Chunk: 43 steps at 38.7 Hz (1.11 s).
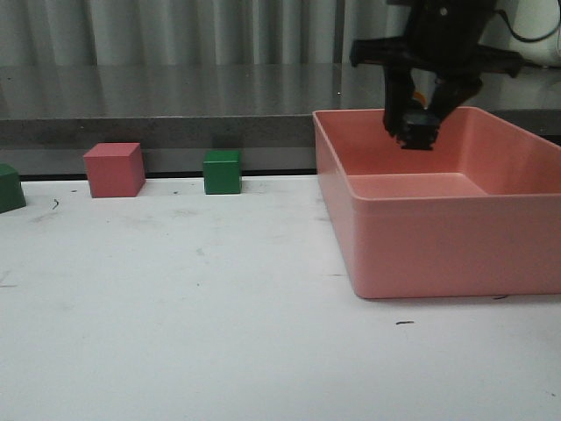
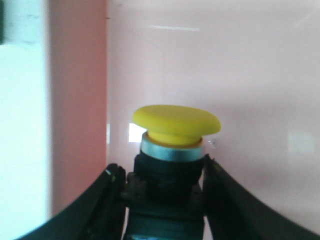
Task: Place and stand button with both arms
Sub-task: 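Lift the button out of the bin and carry it toward the left arm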
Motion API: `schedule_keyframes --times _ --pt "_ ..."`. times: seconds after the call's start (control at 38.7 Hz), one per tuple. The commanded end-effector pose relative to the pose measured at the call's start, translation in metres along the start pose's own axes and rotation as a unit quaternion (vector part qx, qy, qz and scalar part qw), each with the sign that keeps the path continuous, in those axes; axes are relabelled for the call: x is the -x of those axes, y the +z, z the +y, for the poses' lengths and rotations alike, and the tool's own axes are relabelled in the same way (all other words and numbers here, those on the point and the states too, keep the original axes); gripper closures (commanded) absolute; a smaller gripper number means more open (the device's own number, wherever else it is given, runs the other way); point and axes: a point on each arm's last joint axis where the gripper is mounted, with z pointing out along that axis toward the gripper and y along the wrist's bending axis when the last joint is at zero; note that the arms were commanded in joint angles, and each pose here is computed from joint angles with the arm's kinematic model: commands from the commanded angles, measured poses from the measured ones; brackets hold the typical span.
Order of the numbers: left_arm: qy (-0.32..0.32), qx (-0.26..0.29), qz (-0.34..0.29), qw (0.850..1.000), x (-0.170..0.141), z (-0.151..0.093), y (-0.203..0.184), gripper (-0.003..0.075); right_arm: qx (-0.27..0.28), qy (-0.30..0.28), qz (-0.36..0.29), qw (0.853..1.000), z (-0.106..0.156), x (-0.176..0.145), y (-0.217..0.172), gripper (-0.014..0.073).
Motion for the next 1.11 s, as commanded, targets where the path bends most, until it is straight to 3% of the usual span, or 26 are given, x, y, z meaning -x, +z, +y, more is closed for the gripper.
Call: schedule_keyframes --times 0.0,0.44,0.88,1.08 --pt "-0.003 -0.004 -0.047 0.999 0.016 -0.001 0.000 0.0103 0.017 -0.028 -0.059 0.998 0.019 0.014 -0.054 0.0340" --pt "-0.003 -0.004 -0.047 0.999 0.016 -0.001 0.000 0.0103 0.084 -0.076 -0.080 0.990 0.084 0.008 -0.090 0.0340" --pt "-0.003 -0.004 -0.047 0.999 0.016 -0.001 0.000 0.0103 0.161 -0.131 -0.009 0.978 0.174 -0.037 -0.042 0.0340" --pt "-0.003 -0.004 -0.047 0.999 0.016 -0.001 0.000 0.0103 0.171 -0.142 0.007 0.975 0.202 -0.044 -0.016 0.0340"
